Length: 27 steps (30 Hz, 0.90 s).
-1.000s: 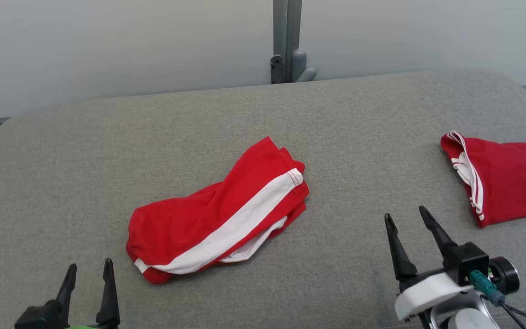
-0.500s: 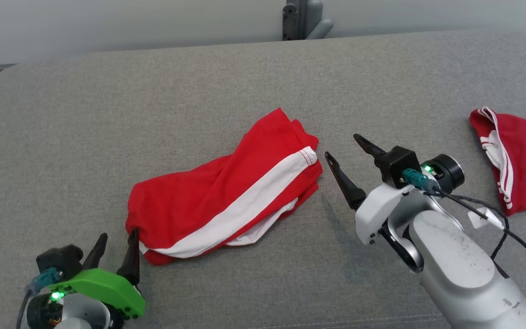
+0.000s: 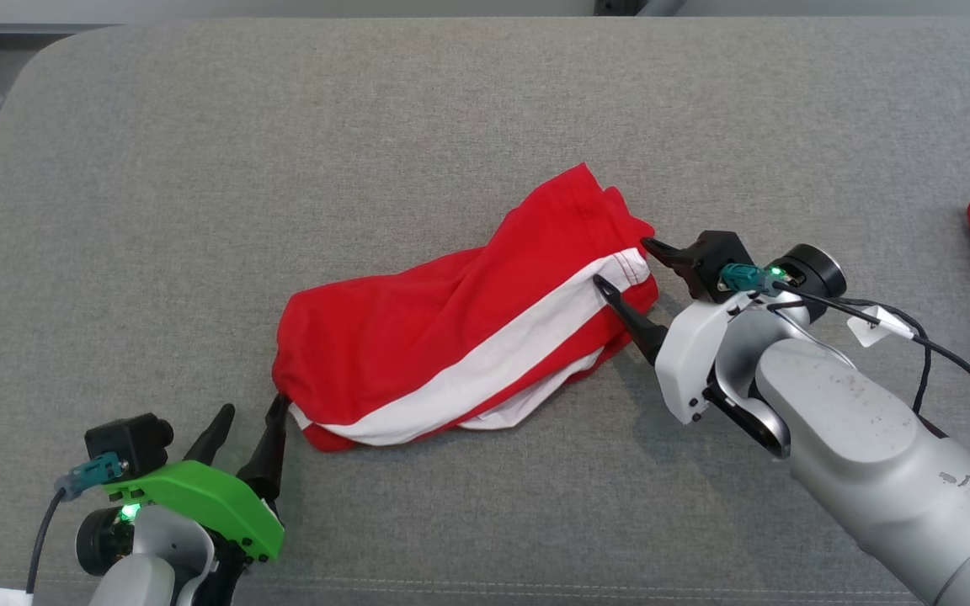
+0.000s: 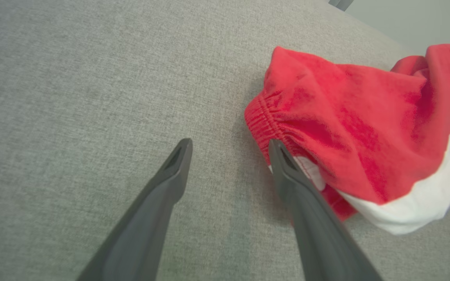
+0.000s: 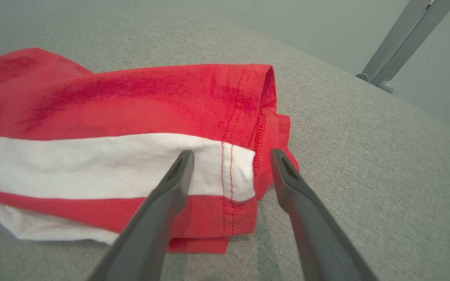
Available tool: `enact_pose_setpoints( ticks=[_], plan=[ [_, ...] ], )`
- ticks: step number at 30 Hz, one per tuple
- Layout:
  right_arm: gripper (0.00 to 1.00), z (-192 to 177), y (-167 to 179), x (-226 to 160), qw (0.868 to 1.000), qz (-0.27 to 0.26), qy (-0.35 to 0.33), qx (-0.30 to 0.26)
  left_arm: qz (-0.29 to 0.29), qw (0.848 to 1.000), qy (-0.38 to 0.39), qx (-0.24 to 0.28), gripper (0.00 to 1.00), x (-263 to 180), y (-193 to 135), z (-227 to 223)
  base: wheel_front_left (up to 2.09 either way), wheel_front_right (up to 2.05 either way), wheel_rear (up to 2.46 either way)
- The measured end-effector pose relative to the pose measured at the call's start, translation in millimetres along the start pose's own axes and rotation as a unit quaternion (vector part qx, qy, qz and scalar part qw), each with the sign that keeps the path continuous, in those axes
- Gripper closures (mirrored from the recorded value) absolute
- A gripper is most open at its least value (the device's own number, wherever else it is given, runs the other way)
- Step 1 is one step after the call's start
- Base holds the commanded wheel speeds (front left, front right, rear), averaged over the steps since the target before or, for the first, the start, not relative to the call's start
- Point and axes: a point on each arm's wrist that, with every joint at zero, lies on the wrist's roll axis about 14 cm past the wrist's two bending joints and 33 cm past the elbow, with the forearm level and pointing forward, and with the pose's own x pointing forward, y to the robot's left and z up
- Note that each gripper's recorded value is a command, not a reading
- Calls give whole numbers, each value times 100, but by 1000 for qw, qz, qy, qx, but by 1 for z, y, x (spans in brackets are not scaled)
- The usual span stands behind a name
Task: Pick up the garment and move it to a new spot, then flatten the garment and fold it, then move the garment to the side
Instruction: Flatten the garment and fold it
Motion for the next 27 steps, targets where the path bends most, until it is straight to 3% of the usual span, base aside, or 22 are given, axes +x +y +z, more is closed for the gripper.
enact_pose_setpoints(
  ticks=[16,27],
  plan=[
    [0,-9,6,3,1000,23,8,7,-68,994,62,-53,0,-7,-28,-14,0,0,0],
    [0,-8,4,2,1000,26,7,4,-77,991,70,-80,0,-8,-31,-19,0,0,0]
  ],
)
